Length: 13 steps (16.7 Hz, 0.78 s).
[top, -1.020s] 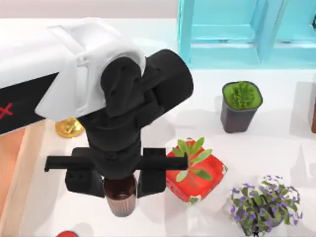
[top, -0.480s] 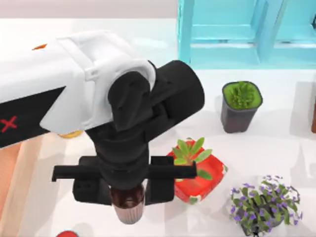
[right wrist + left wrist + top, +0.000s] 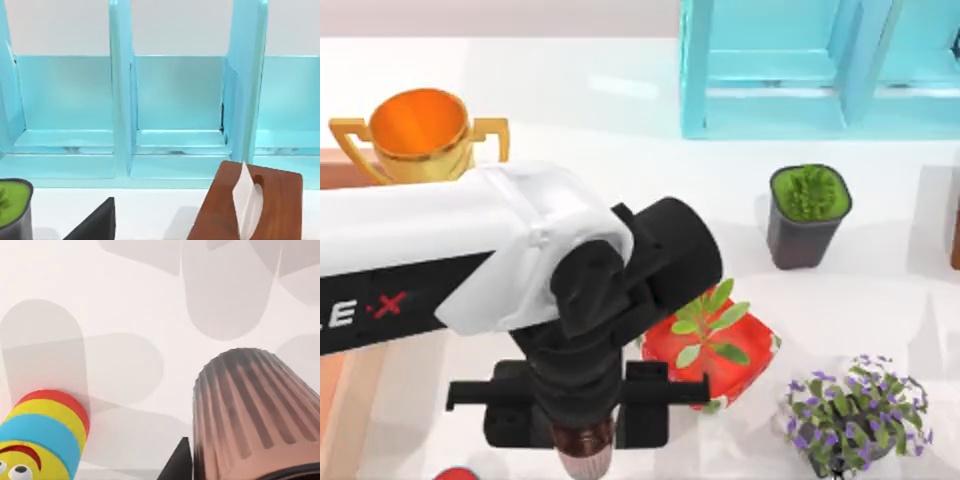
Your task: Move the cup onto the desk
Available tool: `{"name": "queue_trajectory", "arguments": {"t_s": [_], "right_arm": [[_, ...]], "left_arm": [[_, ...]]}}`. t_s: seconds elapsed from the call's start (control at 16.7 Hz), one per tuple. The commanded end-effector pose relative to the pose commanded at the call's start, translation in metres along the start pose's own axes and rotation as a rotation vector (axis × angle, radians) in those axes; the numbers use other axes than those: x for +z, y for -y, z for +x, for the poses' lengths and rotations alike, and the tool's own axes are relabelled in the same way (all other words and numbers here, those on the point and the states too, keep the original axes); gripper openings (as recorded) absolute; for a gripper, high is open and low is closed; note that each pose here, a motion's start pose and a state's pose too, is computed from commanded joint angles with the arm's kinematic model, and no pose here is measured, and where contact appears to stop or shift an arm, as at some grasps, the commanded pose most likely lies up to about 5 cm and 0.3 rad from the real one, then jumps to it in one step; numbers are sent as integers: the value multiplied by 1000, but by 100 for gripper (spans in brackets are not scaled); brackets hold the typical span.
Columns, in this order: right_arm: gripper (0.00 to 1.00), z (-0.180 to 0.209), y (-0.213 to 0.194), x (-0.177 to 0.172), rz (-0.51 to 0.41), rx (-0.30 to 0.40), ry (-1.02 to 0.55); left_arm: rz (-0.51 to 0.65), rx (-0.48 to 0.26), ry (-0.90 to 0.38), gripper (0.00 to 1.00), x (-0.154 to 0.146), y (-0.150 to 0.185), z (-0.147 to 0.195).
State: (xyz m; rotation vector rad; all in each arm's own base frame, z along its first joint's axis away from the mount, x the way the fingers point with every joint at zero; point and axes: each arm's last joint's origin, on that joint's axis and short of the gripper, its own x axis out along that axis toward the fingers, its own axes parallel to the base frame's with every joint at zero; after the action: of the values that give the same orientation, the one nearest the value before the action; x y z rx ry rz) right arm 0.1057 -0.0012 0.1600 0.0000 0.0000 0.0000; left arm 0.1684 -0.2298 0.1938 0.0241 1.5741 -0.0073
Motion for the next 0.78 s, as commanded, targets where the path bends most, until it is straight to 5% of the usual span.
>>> {"name": "queue_trajectory", "arguments": {"t_s": [0.18, 0.78], "right_arm": [[100, 0, 0, 0, 0, 0, 0], [100, 0, 0, 0, 0, 0, 0]], "left_arm": [[0, 0, 0, 0, 0, 0, 0], [0, 0, 0, 75, 0, 0, 0]]}}
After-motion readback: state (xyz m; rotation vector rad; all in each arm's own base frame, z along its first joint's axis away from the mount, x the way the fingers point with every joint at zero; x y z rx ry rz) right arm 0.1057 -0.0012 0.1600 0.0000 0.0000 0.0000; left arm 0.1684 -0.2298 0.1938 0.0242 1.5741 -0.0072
